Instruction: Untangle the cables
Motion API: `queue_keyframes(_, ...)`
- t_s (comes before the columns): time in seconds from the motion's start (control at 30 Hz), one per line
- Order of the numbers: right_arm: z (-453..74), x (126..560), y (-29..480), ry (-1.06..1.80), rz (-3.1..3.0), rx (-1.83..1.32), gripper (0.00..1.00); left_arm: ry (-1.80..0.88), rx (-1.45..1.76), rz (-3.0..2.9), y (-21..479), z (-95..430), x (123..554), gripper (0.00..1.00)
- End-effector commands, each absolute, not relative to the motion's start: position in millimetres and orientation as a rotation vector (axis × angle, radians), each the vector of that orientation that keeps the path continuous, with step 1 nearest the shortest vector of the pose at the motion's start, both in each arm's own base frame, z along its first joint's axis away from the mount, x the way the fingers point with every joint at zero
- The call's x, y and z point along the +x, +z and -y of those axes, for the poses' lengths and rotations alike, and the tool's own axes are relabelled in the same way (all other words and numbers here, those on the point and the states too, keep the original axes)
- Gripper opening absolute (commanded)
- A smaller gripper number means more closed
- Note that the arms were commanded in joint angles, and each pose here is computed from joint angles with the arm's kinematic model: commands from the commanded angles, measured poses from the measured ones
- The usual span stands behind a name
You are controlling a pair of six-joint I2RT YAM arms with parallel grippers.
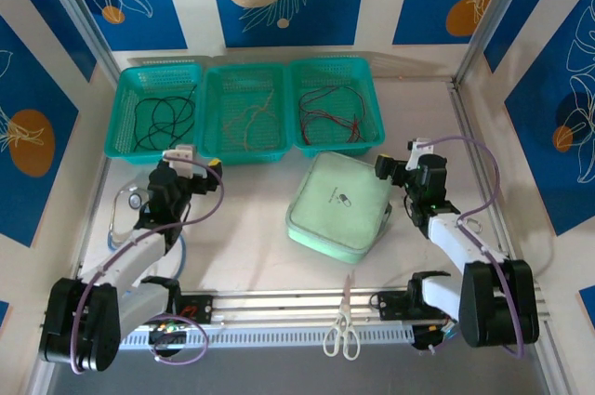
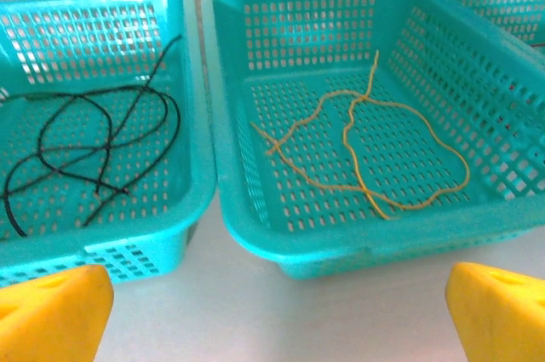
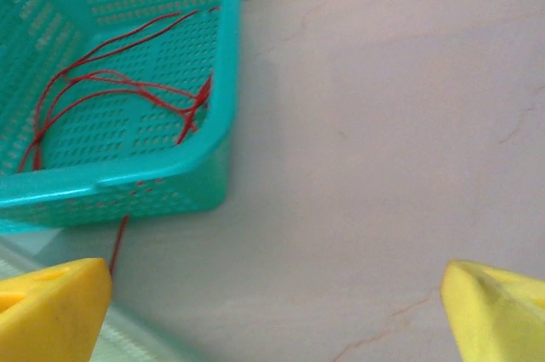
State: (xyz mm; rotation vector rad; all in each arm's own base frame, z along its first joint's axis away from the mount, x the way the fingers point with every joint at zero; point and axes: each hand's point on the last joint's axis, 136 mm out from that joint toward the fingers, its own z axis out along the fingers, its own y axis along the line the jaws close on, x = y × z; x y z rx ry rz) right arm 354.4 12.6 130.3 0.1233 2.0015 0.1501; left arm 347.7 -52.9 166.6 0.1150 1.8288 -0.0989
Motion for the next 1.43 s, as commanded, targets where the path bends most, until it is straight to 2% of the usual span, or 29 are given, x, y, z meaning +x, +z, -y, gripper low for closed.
queue_keyframes(0.0, -1.6, 370.5, 149.4, 0.103, -1.849, 0.122, 0.99, -0.026, 0.129, -1.742, 172.1, 47.4, 354.8, 0.99)
queue_keyframes(0.33, -13.1, 377.7, 110.1, 0.131, -1.831, 0.05, 0.99, 0.142, 0.227, -1.813, 134.9, 36.5, 358.5, 0.99)
queue_keyframes(0.43, -20.9, 383.2, 102.9, 0.12, -1.842, 0.003, 0.99, 0.145, 0.057, -1.77, 129.8, 15.1, 363.9, 0.99)
queue_keyframes(0.63, -23.3, 395.8, 95.9, 0.134, -1.93, 0.0, 0.99, 0.11, 0.045, -1.812, 100.0, 13.1, 382.6, 0.99)
queue_keyframes(1.4, -21.2, 397.2, 95.0, 0.152, -1.943, 0.008, 0.99, 0.161, -0.018, -1.877, 95.0, 1.7, 392.8, 0.99)
